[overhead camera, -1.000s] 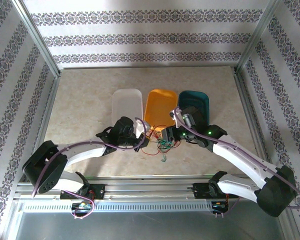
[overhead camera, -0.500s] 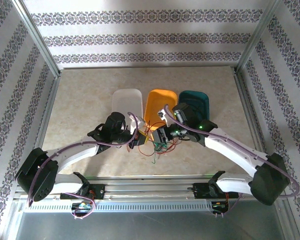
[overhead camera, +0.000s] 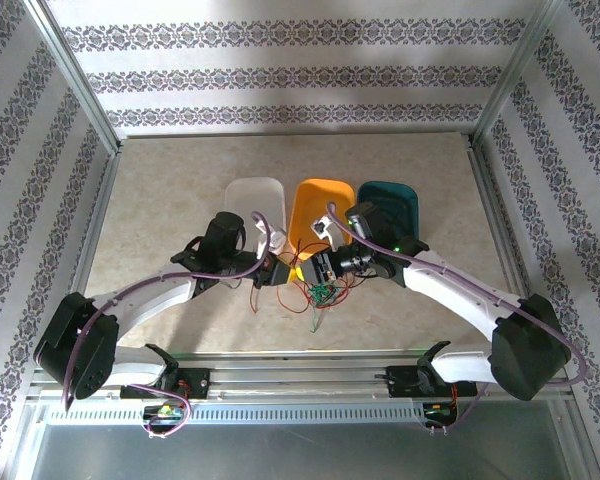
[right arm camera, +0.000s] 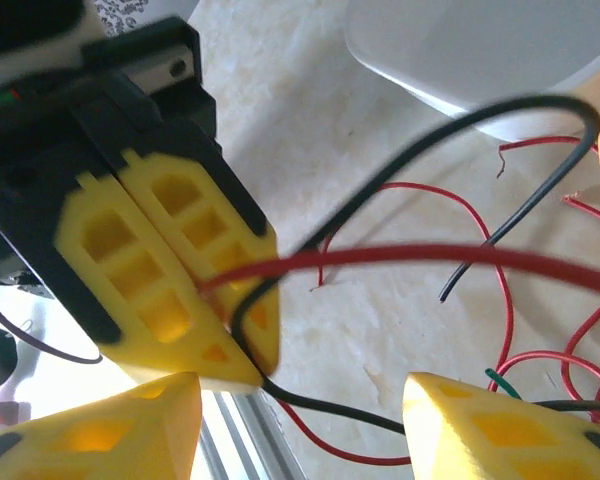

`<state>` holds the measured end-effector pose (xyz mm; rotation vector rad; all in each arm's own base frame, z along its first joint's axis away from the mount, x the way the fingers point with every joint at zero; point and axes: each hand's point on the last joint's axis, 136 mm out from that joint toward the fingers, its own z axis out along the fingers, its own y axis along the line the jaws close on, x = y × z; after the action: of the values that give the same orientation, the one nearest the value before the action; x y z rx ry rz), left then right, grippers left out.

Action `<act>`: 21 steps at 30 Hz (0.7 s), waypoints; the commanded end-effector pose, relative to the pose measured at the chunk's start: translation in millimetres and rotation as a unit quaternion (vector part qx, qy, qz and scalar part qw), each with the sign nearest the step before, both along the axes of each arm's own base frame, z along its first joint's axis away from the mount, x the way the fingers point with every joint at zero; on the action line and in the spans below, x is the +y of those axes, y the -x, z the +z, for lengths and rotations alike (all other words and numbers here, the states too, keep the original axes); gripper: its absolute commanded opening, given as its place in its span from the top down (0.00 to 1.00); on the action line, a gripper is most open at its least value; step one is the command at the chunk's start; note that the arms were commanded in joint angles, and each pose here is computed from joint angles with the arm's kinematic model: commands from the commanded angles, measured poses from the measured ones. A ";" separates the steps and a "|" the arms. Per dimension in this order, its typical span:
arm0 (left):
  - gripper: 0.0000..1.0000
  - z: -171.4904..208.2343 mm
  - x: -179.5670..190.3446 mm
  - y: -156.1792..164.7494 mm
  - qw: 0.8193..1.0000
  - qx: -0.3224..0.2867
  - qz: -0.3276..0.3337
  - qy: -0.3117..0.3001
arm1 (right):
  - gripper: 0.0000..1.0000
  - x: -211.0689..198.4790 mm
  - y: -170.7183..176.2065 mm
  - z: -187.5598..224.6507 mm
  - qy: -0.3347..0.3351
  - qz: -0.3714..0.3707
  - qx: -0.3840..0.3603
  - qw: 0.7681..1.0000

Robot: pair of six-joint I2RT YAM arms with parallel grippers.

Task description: Untangle the cables

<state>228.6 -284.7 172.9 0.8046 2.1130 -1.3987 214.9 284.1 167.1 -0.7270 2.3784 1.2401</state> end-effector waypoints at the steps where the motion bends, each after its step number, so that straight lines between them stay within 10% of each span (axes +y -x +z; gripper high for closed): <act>1: 1.00 24.1 -2.3 -4.1 0.999 0.002 -0.020 0.038 | 0.44 -3.3 6.7 -8.6 0.004 0.009 -0.003 1.000; 13: 1.00 28.3 -4.4 -7.9 0.997 0.035 -0.042 0.060 | 0.46 12.6 -14.2 -18.3 0.047 -0.004 -0.068 0.997; 17: 1.00 29.6 -2.0 -10.0 0.998 0.023 -0.031 0.054 | 0.83 13.7 -21.8 -23.1 0.053 -0.020 -0.072 0.996; 21: 0.59 21.2 4.1 -16.4 1.000 0.002 -0.002 0.027 | 1.00 2.6 -28.0 -9.6 0.051 -0.056 -0.104 0.992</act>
<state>242.0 -282.6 180.2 0.7591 2.1227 -1.5035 225.3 293.5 137.5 -0.7738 2.3818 1.0326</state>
